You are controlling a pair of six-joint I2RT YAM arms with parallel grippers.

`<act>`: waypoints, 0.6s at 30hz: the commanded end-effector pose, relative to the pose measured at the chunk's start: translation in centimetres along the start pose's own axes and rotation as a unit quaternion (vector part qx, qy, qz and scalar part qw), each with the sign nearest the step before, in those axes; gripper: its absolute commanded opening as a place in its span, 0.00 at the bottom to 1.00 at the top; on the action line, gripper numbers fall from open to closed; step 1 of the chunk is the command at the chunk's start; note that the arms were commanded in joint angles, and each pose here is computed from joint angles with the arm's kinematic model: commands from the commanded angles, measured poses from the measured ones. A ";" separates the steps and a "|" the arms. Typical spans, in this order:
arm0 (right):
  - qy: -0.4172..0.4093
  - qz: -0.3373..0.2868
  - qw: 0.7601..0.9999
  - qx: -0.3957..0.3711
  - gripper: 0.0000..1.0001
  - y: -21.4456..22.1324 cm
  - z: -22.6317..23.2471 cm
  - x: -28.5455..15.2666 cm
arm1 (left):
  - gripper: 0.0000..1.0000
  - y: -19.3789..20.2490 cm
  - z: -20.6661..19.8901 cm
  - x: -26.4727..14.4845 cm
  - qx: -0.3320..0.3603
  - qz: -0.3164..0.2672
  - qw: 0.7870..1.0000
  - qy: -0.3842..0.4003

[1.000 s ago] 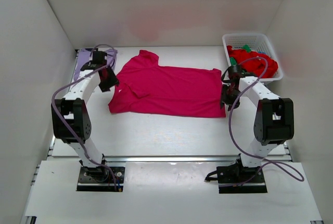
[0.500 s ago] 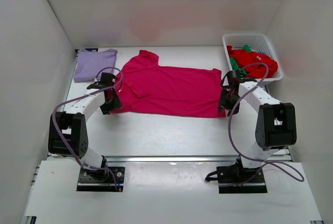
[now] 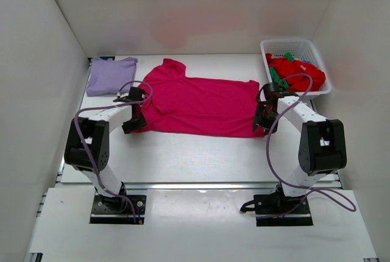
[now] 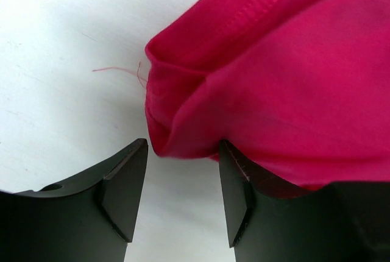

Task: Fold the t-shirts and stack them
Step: Fold the flattened tshirt in 1/3 of the way

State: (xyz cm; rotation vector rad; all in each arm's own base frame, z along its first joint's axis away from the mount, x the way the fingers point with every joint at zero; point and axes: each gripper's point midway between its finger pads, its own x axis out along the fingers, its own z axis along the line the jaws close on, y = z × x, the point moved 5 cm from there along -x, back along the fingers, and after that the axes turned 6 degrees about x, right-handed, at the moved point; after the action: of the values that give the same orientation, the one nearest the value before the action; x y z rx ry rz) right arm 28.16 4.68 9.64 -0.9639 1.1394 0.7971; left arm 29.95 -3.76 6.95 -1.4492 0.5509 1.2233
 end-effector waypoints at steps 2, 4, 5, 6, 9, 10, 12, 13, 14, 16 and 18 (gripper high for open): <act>0.006 -0.003 1.000 0.011 0.46 -0.4 -0.1 0.5 | 0.60 -1.5 0.0 0.8 -0.008 -0.021 0.999 -0.028; 0.005 -0.001 1.000 0.013 0.46 -0.3 -0.1 0.7 | 0.59 -1.6 0.2 1.1 -0.004 -0.023 0.999 -0.044; 0.006 0.001 1.000 0.011 0.46 -0.1 0.0 0.8 | 0.54 -1.6 0.3 1.2 -0.004 -0.023 0.998 -0.052; 0.007 0.001 1.000 0.014 0.45 -0.2 -0.2 0.8 | 0.46 -1.8 0.2 1.3 -0.005 -0.028 0.998 -0.051; 0.009 0.004 1.000 0.014 0.41 0.2 -0.2 1.1 | 0.23 -1.9 0.8 1.5 -0.009 -0.030 0.998 -0.060; 0.011 0.008 1.000 0.017 0.40 0.4 -0.5 1.2 | 0.13 -1.8 1.0 1.6 -0.007 -0.033 0.997 -0.063; 0.010 0.004 1.000 0.016 0.38 0.2 -0.2 1.3 | 0.00 -1.8 1.4 1.6 -0.009 -0.034 0.997 -0.065; 0.009 0.007 1.000 0.014 0.35 0.4 0.0 1.4 | 0.00 -1.8 1.5 1.5 -0.009 -0.036 0.997 -0.064; 0.010 0.007 1.000 0.017 0.34 0.3 -0.2 1.4 | 0.00 -1.8 1.5 1.5 -0.004 -0.036 0.997 -0.062; 0.015 0.015 1.000 0.018 0.32 0.8 -0.2 1.7 | 0.00 -1.8 1.3 1.6 0.002 -0.032 0.998 -0.056; 0.029 0.009 0.999 0.021 0.31 0.8 -0.5 1.6 | 0.00 -1.7 1.3 1.6 0.006 -0.029 0.998 -0.058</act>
State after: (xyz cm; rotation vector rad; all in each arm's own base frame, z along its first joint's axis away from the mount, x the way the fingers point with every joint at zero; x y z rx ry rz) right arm 27.83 4.77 8.22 -0.9411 1.1857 0.7964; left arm 31.15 -2.06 5.71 -1.3708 0.4674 1.2690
